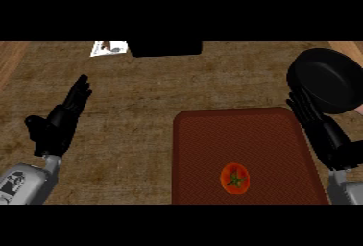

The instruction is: Pick the tomato from the tray and place it in the pot

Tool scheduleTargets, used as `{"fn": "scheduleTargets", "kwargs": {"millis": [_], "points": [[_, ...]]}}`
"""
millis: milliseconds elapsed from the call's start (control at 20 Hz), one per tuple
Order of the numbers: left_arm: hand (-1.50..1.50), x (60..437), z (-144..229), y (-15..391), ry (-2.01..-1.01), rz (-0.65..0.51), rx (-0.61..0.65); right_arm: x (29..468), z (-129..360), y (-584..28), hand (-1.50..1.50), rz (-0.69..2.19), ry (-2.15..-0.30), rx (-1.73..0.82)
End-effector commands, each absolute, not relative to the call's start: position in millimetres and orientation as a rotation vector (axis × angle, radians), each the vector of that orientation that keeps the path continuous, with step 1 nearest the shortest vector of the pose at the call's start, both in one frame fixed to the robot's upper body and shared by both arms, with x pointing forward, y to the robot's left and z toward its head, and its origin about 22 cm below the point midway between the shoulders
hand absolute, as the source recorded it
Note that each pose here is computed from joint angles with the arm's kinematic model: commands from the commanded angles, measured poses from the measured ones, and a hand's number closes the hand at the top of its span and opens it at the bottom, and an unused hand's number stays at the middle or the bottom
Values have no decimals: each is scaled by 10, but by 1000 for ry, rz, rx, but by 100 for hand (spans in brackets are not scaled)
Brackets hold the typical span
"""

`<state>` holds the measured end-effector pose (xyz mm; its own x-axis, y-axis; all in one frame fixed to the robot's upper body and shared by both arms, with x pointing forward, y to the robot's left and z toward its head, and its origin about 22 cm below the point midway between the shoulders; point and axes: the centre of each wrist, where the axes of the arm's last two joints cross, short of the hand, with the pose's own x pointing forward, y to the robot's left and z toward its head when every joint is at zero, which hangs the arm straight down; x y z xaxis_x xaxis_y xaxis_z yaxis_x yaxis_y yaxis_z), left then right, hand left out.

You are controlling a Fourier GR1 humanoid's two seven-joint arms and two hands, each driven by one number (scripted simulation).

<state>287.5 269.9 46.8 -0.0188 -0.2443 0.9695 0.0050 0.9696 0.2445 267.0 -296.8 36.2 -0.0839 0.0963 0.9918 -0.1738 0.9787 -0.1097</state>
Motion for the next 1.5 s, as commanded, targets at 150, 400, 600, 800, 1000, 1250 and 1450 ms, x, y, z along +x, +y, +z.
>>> {"fn": "scheduleTargets", "kwargs": {"millis": [150,400,600,800,1000,1250,1450], "points": [[0,3037,782,2806,-1718,-45,211,2571,950,-3088,150,441,-1923,219],[0,2995,827,2822,-1727,74,151,2448,1291,-3784,-150,597,-2014,-515],[0,2923,779,2860,-1755,83,152,1961,844,-3771,-150,864,-2110,-393],[0,2926,773,2783,-1763,62,149,1702,698,-3615,-150,976,-2151,-457],[0,2999,709,2793,-1763,67,136,1562,939,-3553,-150,1142,-1995,-571],[0,2991,761,2750,-1768,57,121,1436,1158,-3266,-150,1341,-1752,-668],[0,3029,800,2607,-1769,52,134,1307,1239,-2906,-150,1352,-1688,-681]]}}
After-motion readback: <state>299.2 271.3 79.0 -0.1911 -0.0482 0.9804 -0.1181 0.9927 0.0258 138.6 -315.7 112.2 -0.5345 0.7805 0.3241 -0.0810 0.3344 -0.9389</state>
